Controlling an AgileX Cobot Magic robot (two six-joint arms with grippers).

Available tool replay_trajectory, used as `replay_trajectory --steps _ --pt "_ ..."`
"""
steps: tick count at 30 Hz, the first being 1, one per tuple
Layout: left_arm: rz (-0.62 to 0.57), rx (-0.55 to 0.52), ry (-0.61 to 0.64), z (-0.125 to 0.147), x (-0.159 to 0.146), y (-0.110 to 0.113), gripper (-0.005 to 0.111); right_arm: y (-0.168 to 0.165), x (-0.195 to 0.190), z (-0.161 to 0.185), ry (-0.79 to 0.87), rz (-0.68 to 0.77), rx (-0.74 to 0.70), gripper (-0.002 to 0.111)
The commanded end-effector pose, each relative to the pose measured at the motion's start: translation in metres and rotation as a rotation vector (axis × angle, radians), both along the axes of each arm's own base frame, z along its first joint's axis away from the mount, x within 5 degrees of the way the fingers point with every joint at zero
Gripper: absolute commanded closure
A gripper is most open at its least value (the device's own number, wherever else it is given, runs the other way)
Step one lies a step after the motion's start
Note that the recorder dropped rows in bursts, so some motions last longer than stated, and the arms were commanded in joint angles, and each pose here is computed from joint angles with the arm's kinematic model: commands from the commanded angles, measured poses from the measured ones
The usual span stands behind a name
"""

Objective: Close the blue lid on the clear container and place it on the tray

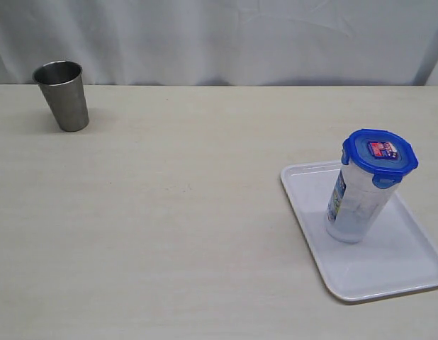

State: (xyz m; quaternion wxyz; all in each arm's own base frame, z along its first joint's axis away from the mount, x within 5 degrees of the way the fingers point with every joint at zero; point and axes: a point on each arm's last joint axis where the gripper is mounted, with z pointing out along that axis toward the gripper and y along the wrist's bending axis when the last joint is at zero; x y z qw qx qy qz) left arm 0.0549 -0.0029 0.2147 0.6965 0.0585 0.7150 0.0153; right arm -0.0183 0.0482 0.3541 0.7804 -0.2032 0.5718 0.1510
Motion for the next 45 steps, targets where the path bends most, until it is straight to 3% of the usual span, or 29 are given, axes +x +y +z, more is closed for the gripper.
replay_trajectory --steps 1,13,16,26,30,45 --pt "0.005 -0.017 0.032 -0.004 -0.001 0.000 0.107 0.000 0.000 -0.001 0.004 -0.002 0.002 0.104" --pt "0.001 -0.042 0.061 -0.017 0.001 0.000 0.107 0.000 0.000 -0.001 0.004 -0.002 0.002 0.104" --pt "0.006 -0.035 0.135 -0.024 0.000 0.000 0.107 0.000 0.000 -0.001 0.004 -0.002 0.002 0.104" --pt "0.006 -0.033 0.141 -0.025 0.000 0.000 0.107 0.000 0.000 -0.001 0.004 -0.002 0.002 0.104" --pt "0.010 -0.030 0.203 -0.030 -0.001 0.000 0.107 0.000 0.000 -0.001 0.004 -0.002 0.002 0.104" --pt "0.010 -0.030 0.203 -0.030 -0.001 0.000 0.107 0.000 0.000 -0.001 0.004 -0.002 0.002 0.104"
